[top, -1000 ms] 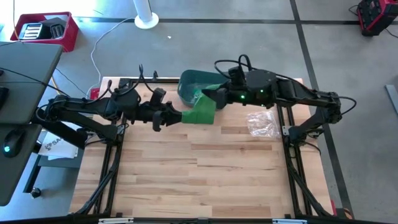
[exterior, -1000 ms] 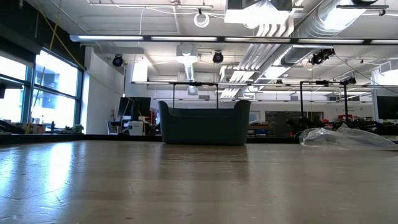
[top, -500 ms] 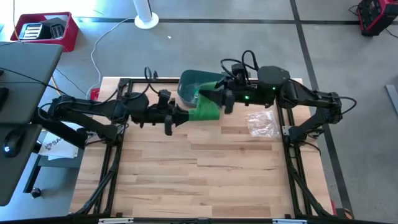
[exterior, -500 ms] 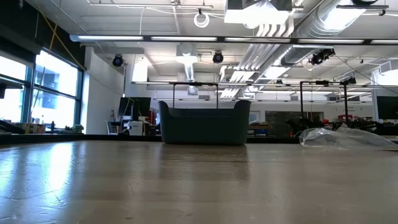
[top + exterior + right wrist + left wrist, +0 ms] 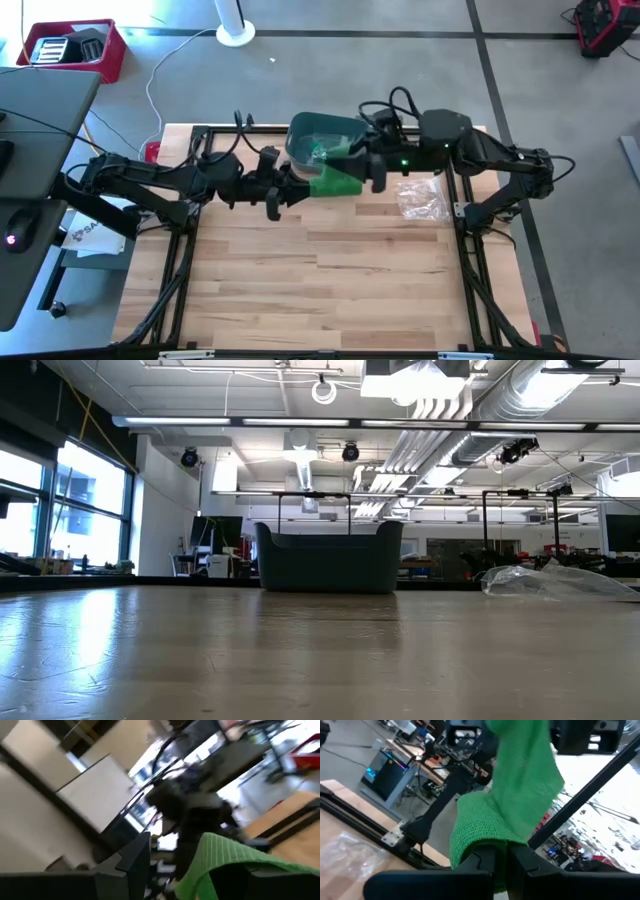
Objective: Roll bandage
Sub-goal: Roll the green bandage
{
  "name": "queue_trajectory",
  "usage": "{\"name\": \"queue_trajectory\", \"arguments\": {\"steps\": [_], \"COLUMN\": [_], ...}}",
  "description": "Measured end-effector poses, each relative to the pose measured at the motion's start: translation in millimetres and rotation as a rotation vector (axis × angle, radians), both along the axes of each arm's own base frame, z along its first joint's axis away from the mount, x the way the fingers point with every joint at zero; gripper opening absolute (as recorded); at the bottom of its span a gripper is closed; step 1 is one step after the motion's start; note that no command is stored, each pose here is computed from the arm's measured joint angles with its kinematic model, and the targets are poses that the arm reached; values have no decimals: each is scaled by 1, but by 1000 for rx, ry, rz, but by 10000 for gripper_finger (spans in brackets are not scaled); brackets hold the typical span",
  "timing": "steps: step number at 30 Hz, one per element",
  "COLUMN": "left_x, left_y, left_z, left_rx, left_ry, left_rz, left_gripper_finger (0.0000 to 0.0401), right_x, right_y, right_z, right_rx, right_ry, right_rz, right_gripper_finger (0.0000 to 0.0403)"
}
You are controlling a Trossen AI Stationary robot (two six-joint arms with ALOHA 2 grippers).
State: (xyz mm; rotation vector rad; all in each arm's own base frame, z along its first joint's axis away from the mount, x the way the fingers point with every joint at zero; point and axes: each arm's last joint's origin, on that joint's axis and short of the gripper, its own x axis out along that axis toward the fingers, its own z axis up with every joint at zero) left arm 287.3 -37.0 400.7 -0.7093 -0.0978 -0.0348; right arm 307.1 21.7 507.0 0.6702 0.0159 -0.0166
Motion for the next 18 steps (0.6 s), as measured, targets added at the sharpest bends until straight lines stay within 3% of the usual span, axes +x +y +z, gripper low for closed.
{"name": "queue_trajectory", "arguments": {"steps": [7,13,15,18], "left_x": [0,1,1,0], "left_y": [3,2,3,3], "left_z": [0,-1,0,1], "left_rx": [17,-19,-26,-30], "left_ry": [0,4,-3,-11], "left_rz": [7,-6,-5,2], "left_gripper_finger": [8,8,8,8], "right_x": [2,-1,-2,5], "right_y": [6,13,15,16], "right_z": [-2,-4,-6,-6], "right_rx": [-15,60,104,85], "right_ry": [4,38,77,44], "right_rz": [206,445,450,387], "right_gripper_finger": [171,171,171,171]}}
